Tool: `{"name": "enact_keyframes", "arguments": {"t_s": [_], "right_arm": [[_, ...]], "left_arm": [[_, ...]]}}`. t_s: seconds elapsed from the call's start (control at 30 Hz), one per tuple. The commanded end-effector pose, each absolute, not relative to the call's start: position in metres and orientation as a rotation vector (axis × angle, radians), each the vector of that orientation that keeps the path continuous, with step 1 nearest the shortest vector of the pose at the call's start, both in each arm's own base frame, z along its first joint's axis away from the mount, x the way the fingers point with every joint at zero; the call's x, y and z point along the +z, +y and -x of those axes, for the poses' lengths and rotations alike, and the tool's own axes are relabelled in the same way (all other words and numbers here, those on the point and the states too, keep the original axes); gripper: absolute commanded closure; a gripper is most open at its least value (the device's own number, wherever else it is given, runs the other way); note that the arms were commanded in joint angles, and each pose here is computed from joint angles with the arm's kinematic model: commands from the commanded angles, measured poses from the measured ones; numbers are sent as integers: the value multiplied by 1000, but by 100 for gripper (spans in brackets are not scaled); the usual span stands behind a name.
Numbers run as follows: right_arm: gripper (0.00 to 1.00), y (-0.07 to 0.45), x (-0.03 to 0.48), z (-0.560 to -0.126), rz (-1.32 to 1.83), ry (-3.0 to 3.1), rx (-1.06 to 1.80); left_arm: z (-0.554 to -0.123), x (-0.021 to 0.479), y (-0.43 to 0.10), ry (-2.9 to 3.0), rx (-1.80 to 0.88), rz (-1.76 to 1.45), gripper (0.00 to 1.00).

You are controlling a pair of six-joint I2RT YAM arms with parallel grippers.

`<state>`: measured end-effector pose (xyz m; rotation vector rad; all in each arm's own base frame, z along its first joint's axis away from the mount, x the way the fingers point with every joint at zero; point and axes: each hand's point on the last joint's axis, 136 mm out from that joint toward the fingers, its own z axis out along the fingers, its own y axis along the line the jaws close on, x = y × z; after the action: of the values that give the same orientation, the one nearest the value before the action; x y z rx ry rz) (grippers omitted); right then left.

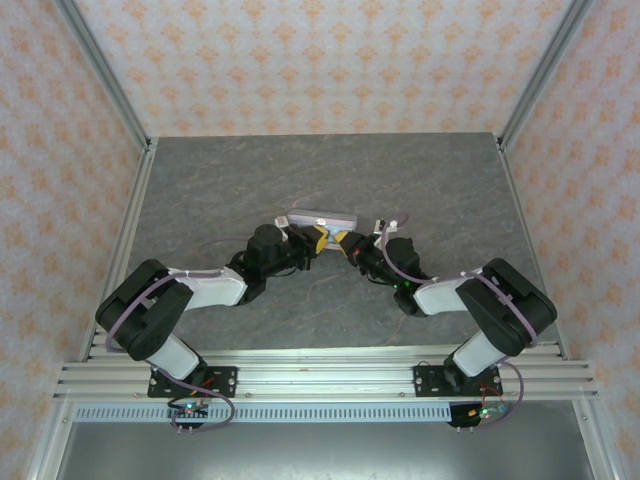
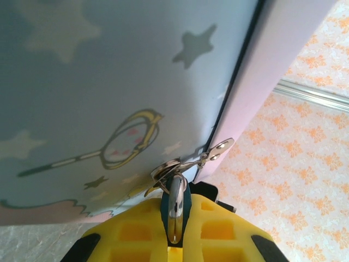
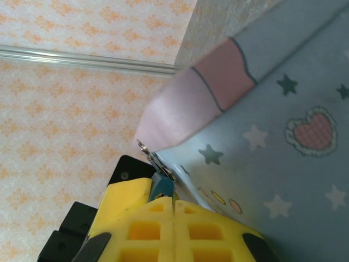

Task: Unlock the padlock with the key

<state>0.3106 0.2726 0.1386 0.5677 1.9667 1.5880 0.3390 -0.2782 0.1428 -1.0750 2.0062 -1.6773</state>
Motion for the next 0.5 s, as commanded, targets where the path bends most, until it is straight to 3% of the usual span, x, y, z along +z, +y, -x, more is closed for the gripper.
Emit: {"name": "enact_keyframes", "arguments": {"t_s": [0.0, 0.47], "right_arm": [[100, 285, 142, -307, -524, 1982, 1647], [100, 278, 143, -312, -493, 1994, 1540]], "left_arm": [[-325, 170, -305, 2015, -1828, 930, 100], [-323, 167, -303, 2024, -1818, 931, 100]]}}
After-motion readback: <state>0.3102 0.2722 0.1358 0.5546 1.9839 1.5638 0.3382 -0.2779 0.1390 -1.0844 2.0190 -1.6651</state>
